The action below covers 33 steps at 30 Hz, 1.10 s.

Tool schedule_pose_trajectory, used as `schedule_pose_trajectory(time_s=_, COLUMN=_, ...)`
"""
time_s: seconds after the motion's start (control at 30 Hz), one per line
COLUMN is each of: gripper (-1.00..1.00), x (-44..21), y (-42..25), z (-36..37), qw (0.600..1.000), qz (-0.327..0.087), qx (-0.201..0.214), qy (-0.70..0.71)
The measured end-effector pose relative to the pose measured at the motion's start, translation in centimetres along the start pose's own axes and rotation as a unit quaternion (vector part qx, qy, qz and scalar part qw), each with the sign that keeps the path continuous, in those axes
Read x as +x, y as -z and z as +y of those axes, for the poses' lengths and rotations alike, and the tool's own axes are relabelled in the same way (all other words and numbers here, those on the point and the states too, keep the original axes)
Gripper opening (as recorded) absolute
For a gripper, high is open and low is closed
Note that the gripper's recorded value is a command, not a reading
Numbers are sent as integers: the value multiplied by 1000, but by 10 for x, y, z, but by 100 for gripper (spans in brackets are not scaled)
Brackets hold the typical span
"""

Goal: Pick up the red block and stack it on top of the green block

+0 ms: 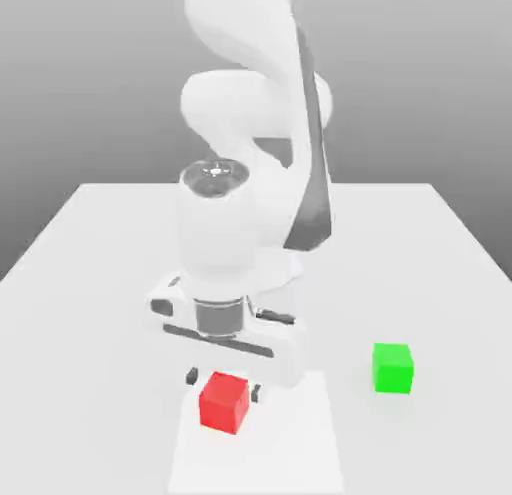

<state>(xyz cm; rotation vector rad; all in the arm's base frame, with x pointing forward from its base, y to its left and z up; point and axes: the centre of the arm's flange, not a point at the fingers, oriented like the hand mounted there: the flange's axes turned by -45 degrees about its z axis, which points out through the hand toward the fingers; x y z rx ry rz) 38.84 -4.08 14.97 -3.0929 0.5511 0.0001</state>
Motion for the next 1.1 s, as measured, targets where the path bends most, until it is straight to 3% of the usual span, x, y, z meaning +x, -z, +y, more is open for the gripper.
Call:
schedule_pose_trajectory(time_s=0.2, gripper=-100, x=0, y=-2, z=0, qw=1000, qz=0, qx=0, qy=0)
schedule_pose_trajectory(time_s=0.4, gripper=-100, x=0, y=51, z=0, qw=1000, qz=0, qx=0, qy=0)
schedule_pose_trajectory(time_s=0.5, gripper=-100, x=-26, y=68, z=-60, qw=993, qz=-1, qx=5, qy=116)
schedule_pose_trajectory(time_s=0.63, gripper=-100, x=-79, y=83, z=-132, qw=958, qz=-1, qx=8, qy=288)
schedule_pose_trajectory(time_s=0.77, gripper=-100, x=-143, y=94, z=-184, qw=894, qz=0, qx=2, qy=448)
schedule_pose_trajectory(time_s=1.0, gripper=-100, x=-159, y=40, z=-196, qw=874, qz=1, qx=-1, qy=486)
schedule_pose_trajectory(time_s=1.03, gripper=100, x=-160, y=34, z=-196, qw=874, qz=0, qx=-1, qy=486)
schedule_pose_trajectory(time_s=1.1, gripper=100, x=-159, y=34, z=-196, qw=874, qz=0, qx=-1, qy=486)
